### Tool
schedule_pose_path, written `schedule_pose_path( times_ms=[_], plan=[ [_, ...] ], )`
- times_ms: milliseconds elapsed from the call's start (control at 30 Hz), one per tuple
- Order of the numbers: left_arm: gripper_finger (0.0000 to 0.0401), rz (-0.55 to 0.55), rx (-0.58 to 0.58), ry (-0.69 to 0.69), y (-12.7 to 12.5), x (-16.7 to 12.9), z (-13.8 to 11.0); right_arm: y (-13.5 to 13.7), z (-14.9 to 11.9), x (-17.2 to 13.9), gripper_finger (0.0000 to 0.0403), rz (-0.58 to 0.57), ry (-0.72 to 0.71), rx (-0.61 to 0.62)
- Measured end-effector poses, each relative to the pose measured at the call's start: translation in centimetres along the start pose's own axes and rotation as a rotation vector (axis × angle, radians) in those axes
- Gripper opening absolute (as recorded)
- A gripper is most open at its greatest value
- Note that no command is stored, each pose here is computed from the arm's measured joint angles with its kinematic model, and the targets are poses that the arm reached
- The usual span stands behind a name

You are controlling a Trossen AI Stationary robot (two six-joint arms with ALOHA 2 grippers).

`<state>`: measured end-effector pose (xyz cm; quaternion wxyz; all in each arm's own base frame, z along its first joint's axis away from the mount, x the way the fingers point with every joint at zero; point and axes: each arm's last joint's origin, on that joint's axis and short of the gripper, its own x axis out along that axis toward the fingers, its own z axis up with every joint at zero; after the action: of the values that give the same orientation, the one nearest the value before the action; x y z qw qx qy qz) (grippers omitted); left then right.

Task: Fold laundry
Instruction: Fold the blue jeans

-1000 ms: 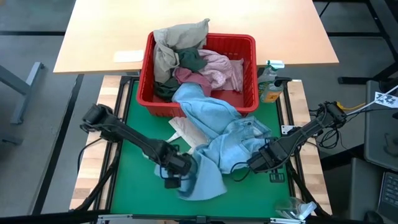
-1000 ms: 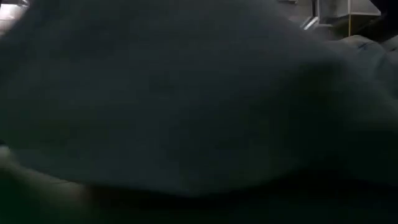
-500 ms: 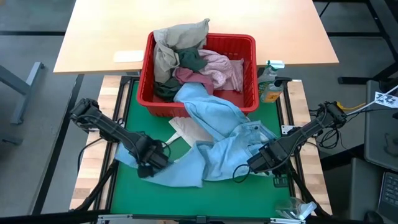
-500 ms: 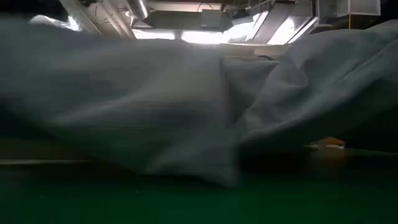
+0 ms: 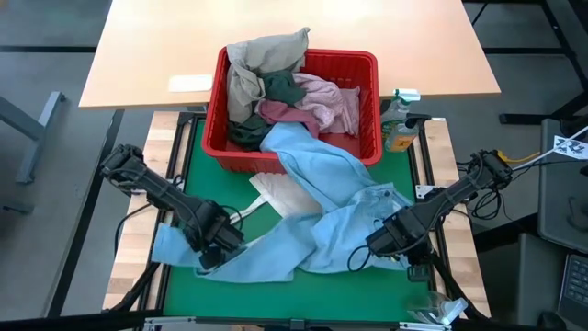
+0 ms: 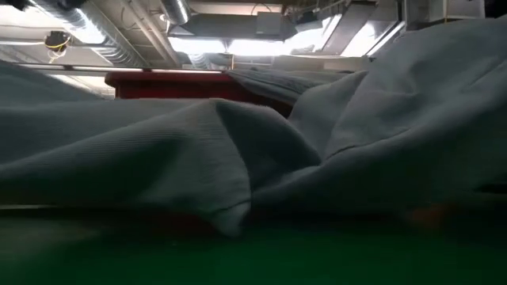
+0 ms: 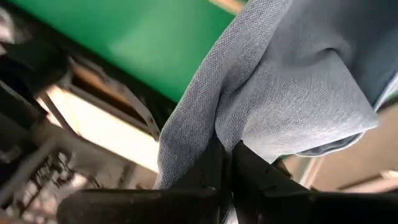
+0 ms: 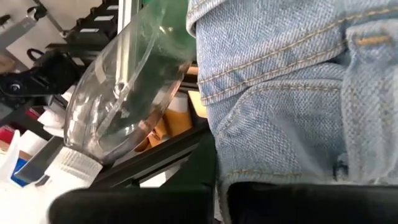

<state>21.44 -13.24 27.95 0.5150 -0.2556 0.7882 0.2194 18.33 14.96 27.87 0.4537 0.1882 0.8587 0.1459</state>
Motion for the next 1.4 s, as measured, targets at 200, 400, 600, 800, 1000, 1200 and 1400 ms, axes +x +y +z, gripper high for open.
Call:
schedule_pose_path(
  times_ms=[200,400,600,800,1000,1200,1400],
  plan=[
    [0.0029,0.022,0.038,0.007,-0.5,0.6,-1.7,0.7,-0.5,0.7,0.0014,-0.001,0.030,-0.036],
    [0.0080,0.091,0.020,-0.162,-0.8,1.1,-2.5,1.2,-1.0,1.5,0.0014,-0.022,0.048,-0.061],
    [0.0133,0.099,0.028,-0.263,-1.0,1.2,-2.7,1.4,-1.1,1.6,0.0014,-0.035,0.045,-0.011],
    [0.0155,-0.071,0.090,-0.390,-3.0,1.3,-2.7,1.4,-1.1,1.6,0.0014,-0.041,0.038,-0.012],
    [0.0156,-0.286,0.178,-0.551,-5.7,1.5,-3.8,1.3,-1.1,1.6,0.0014,-0.057,0.025,-0.012],
    [0.0150,-0.246,0.241,-0.531,-6.6,4.2,-5.0,1.3,-1.0,1.6,0.0014,-0.079,0.007,-0.010],
    [0.0143,-0.191,0.302,-0.463,-7.3,7.3,-5.9,1.3,-1.0,1.6,0.0014,-0.080,0.004,-0.009]
  ],
)
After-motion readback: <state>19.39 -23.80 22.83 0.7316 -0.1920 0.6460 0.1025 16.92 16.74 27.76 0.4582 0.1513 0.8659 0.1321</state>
